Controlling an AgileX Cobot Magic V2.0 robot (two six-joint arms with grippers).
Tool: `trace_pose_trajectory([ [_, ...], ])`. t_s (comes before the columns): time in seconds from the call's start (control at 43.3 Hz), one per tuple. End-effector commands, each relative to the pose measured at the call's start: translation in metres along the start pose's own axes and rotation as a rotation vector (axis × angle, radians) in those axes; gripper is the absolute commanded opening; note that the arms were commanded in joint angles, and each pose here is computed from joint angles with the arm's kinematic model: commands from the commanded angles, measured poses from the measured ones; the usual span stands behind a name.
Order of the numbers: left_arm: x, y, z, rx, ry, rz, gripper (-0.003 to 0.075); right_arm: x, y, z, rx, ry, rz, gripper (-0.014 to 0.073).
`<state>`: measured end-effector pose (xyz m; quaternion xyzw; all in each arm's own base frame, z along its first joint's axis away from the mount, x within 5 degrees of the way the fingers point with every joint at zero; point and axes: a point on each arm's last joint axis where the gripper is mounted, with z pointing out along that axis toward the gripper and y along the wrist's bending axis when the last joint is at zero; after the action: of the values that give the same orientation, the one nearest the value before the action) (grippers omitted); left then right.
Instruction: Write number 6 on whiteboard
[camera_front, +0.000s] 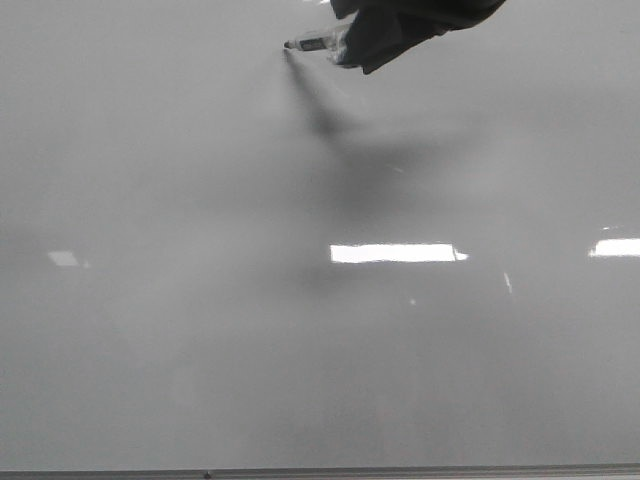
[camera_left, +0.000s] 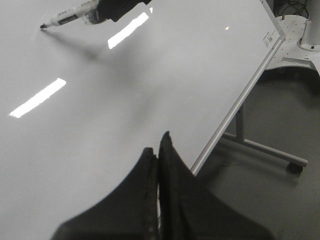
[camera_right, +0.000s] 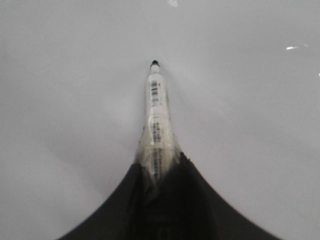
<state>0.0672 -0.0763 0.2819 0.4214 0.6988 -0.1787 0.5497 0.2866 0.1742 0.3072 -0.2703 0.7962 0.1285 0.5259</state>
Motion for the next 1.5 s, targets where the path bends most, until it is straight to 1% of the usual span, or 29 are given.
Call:
trace_pose_trajectory([
  [0.0, -0.015, 0.005, -0.003, -0.032, -0.101, -0.026, -0.0020, -0.025, -0.006, -0.008, 0.035, -0.120, 0.009, -0.0068],
  [0.185, -0.015, 0.005, -0.003, -0.032, -0.101, -0.026, -0.0020, -0.010, 0.000, 0.007, -0.001, -0.020, 0.000, -0.0068],
  [0.393, -0.015, 0.005, -0.003, -0.032, -0.101, -0.026, -0.0020, 0.016, 0.024, 0.029, -0.098, 0.152, -0.067, -0.0068],
  [0.531, -0.015, 0.004, -0.003, -0.032, -0.099, -0.026, -0.0020, 0.030, 0.025, 0.034, -0.113, 0.224, -0.064, -0.0059],
  [0.716, -0.014, 0.004, -0.003, -0.030, -0.095, -0.026, -0.0020, 0.034, 0.010, 0.024, -0.076, 0.228, -0.041, -0.0059],
  [0.855, -0.014, 0.004, -0.003, -0.030, -0.095, -0.026, -0.0020, 0.025, -0.008, 0.012, -0.024, 0.181, -0.020, -0.0059],
  [0.97, -0.014, 0.004, -0.003, -0.030, -0.095, -0.026, -0.0020, 0.018, -0.011, 0.012, -0.008, 0.154, -0.044, -0.0059],
  [1.155, -0.014, 0.004, -0.003, -0.030, -0.095, -0.026, -0.0020, 0.012, 0.003, 0.028, -0.047, 0.154, -0.077, -0.0059],
  [1.316, -0.014, 0.004, -0.003, -0.030, -0.095, -0.026, -0.0020, 0.010, 0.024, 0.042, -0.112, 0.201, -0.143, -0.0059],
  [1.386, -0.014, 0.004, -0.003, -0.030, -0.095, -0.026, -0.0020, 0.008, 0.031, 0.035, -0.128, 0.203, -0.173, -0.0059],
  [1.455, -0.014, 0.004, -0.003, -0.030, -0.095, -0.026, -0.0020, 0.001, 0.033, 0.017, -0.131, 0.163, -0.182, -0.0059],
  [1.478, -0.014, 0.004, -0.003, -0.030, -0.095, -0.026, -0.0020, -0.005, 0.033, 0.004, -0.130, 0.135, -0.184, -0.0059],
])
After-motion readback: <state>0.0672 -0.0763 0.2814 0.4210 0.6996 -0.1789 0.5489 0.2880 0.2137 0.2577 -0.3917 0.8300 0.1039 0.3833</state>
